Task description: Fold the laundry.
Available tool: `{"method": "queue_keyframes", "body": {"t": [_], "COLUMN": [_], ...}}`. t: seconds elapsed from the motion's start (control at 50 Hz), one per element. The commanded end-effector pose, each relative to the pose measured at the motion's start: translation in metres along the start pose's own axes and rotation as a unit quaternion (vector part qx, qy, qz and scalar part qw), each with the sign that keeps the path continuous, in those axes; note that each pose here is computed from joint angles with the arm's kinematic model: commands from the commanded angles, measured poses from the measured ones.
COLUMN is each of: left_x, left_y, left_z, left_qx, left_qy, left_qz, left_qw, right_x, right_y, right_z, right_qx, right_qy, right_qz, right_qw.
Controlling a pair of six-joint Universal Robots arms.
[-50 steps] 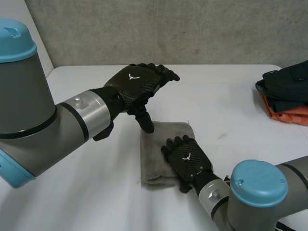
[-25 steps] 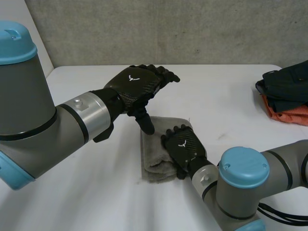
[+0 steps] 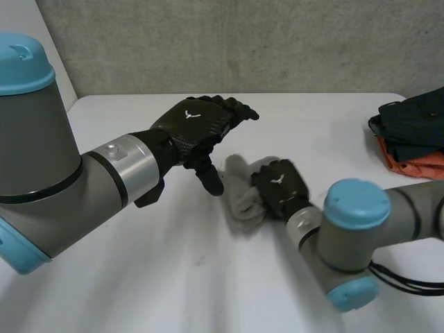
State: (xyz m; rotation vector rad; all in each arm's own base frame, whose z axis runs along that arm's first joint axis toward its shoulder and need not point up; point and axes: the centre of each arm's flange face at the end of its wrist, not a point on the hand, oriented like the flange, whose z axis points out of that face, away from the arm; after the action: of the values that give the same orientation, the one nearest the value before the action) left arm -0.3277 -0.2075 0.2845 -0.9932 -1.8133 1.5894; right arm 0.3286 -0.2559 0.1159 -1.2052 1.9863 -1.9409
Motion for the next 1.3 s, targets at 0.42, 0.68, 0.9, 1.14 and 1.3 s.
{"method": "queue_keyframes", "body": {"t": [0.42, 0.68, 0.9, 1.14, 1.3], "left_x": [-0.003, -0.003, -0.003, -0.002, -0.001], "left_y": [0.004, 0.005, 0.013, 0.018, 0.013], "left_z": [0.0, 0.001, 0.004, 0.007, 0.005], "left_qx": [-0.006, -0.008, -0.019, -0.024, -0.015], "left_qy": [-0.005, -0.005, -0.004, -0.001, -0.001], "left_qz": [-0.003, -0.003, -0.007, -0.009, -0.028], "left_qw": [1.0, 1.0, 1.0, 1.0, 0.999], "right_x": [0.257, 0.397, 0.415, 0.414, 0.431], "right_y": [-0.012, -0.041, 0.057, 0.147, 0.108], "right_z": [0.065, 0.071, 0.066, 0.034, 0.011], "right_qx": [0.134, 0.263, 0.198, 0.121, 0.115], "right_qy": [0.106, 0.215, 0.166, 0.117, 0.127], "right_qz": [-0.146, -0.121, -0.099, -0.037, -0.032], "right_qw": [0.974, 0.933, 0.961, 0.985, 0.985]}}
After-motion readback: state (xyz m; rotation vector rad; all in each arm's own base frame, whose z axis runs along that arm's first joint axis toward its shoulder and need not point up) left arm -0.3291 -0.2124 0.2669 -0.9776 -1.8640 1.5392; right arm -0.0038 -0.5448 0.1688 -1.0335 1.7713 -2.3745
